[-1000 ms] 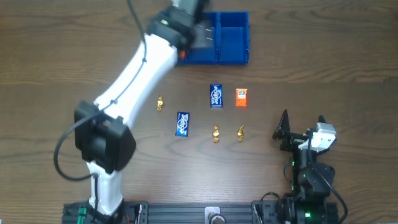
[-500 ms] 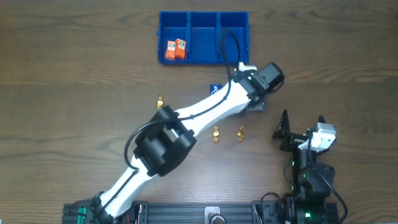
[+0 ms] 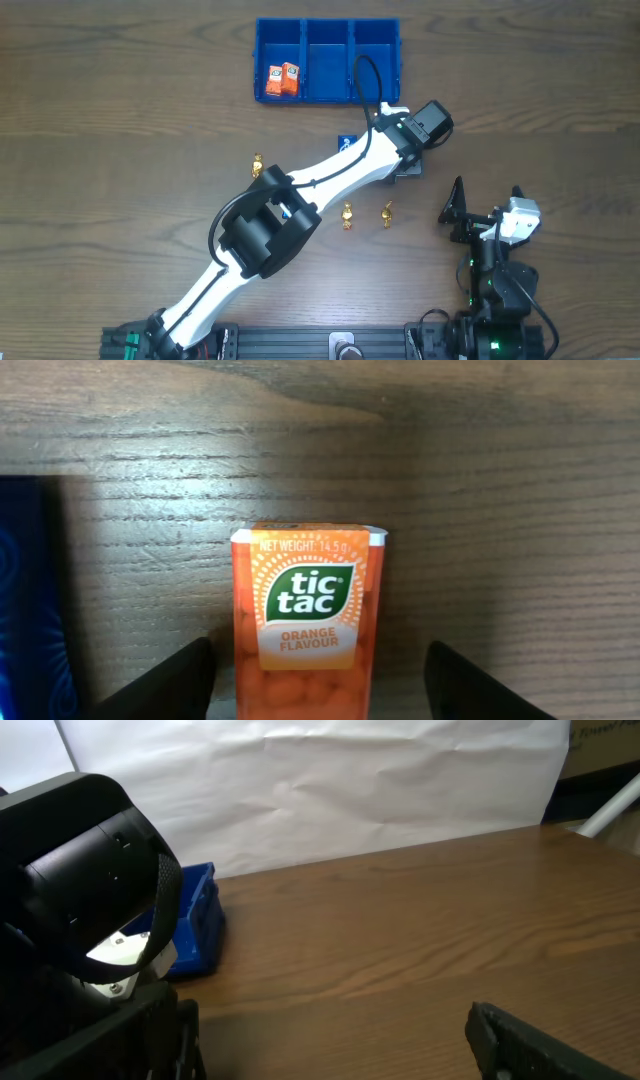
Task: Sort Candies Into Trays
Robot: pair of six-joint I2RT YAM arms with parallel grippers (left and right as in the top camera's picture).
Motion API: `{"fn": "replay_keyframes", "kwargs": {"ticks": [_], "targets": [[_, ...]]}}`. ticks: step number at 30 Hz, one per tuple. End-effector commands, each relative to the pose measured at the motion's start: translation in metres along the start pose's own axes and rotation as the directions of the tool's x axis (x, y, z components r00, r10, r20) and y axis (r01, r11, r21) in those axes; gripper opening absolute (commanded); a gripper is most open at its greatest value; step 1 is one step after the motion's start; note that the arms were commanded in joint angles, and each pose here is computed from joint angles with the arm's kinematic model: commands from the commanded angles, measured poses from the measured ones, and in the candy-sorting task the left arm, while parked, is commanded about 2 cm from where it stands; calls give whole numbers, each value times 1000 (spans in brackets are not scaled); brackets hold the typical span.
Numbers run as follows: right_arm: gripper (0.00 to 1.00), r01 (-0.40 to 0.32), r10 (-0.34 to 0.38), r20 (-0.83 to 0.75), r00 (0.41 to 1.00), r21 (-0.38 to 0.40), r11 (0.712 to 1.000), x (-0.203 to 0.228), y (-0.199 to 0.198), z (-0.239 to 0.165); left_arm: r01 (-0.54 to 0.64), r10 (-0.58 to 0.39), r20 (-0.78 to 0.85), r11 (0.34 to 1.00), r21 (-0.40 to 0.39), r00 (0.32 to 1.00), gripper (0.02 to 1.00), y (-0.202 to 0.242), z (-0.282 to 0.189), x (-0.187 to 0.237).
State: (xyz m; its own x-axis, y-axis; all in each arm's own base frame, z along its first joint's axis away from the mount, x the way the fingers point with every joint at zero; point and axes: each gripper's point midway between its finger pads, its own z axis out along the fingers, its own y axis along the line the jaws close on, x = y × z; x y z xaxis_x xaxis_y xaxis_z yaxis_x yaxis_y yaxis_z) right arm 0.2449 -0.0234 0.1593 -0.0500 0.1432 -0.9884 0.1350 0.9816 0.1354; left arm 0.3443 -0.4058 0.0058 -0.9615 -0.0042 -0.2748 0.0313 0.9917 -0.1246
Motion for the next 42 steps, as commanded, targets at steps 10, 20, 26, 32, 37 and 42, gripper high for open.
{"fn": "replay_keyframes", "kwargs": {"ticks": [10, 20, 26, 32, 37, 42], "targets": [[998, 13, -13, 1, 1000, -5, 1000, 1, 2, 0, 12, -11, 21, 998, -56, 1000, 332, 12, 11, -4], [998, 13, -13, 1, 1000, -5, 1000, 1, 2, 0, 51, -34, 362, 998, -38, 932, 325, 81, -155, -131], [998, 13, -13, 1, 1000, -5, 1000, 0, 2, 0, 109, -83, 363, 993, -53, 928, 325, 169, -169, -182], [998, 13, -13, 1, 1000, -5, 1000, 1, 2, 0, 136, -118, 254, 989, -56, 960, 327, 218, -119, -193], [998, 13, -13, 1, 1000, -5, 1000, 1, 2, 0, 124, -110, 226, 991, -49, 968, 340, 223, -83, -197], [998, 13, -13, 1, 1000, -5, 1000, 1, 2, 0, 110, -99, 216, 993, -39, 971, 358, 221, -73, -198]]}}
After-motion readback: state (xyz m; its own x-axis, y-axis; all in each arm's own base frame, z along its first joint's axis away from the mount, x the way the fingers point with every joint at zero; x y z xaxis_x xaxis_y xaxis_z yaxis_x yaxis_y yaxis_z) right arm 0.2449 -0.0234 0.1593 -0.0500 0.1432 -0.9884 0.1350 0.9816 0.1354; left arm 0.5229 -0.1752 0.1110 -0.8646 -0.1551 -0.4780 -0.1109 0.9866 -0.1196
